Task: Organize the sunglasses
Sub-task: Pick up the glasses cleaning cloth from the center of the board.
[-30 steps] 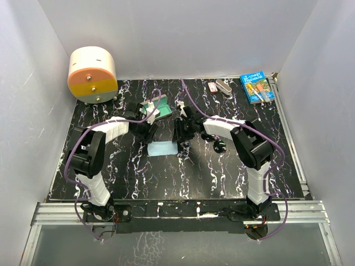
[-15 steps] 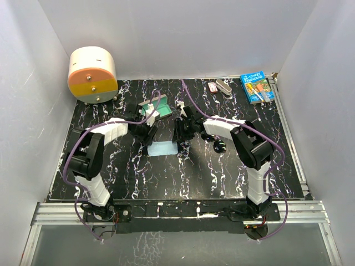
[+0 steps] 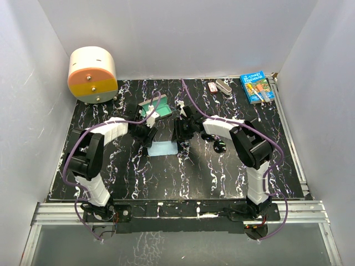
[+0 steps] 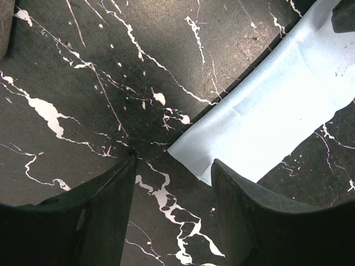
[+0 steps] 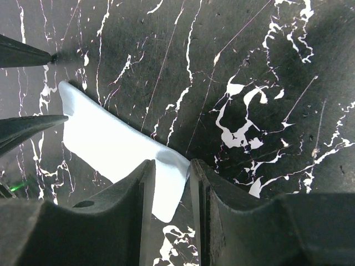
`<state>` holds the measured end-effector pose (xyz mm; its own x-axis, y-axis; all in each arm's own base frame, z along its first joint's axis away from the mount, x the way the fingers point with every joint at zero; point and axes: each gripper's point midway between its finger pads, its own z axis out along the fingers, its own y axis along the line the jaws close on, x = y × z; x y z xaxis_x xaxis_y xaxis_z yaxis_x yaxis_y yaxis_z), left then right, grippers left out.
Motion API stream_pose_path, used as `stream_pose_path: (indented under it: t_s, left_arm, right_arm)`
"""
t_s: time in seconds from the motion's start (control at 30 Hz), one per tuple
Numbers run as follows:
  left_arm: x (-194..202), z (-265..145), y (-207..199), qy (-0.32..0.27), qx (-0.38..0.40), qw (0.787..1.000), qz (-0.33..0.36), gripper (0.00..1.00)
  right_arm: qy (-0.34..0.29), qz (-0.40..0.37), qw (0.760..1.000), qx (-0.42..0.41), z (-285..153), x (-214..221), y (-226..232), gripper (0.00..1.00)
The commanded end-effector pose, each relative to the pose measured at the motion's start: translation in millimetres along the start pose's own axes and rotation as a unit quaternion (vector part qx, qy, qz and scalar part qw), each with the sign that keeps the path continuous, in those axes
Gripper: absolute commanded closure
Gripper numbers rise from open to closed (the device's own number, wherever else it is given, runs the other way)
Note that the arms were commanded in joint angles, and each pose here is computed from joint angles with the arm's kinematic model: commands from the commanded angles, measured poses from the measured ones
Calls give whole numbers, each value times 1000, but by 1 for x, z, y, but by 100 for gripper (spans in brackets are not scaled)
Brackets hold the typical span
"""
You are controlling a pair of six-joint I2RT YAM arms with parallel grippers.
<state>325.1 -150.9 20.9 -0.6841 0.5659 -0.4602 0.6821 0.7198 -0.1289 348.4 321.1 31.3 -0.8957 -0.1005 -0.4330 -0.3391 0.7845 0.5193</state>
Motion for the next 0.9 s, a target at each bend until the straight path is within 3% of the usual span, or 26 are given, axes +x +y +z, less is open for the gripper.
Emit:
stream_pose_path:
  t_s: [0.0, 0.4, 0.87]
  left_arm:
    - [-4, 1, -9, 9, 15, 1000, 3, 46]
    - [-1, 12, -13, 28, 18, 999, 4, 47]
    - [21, 17, -23, 53, 38, 998, -6, 66]
  right_arm:
    - [20, 0, 999, 31, 14, 14, -17, 63]
    - [17, 3, 999, 34, 12, 12, -20, 63]
    - [19, 5, 999, 29, 12, 12, -19, 64]
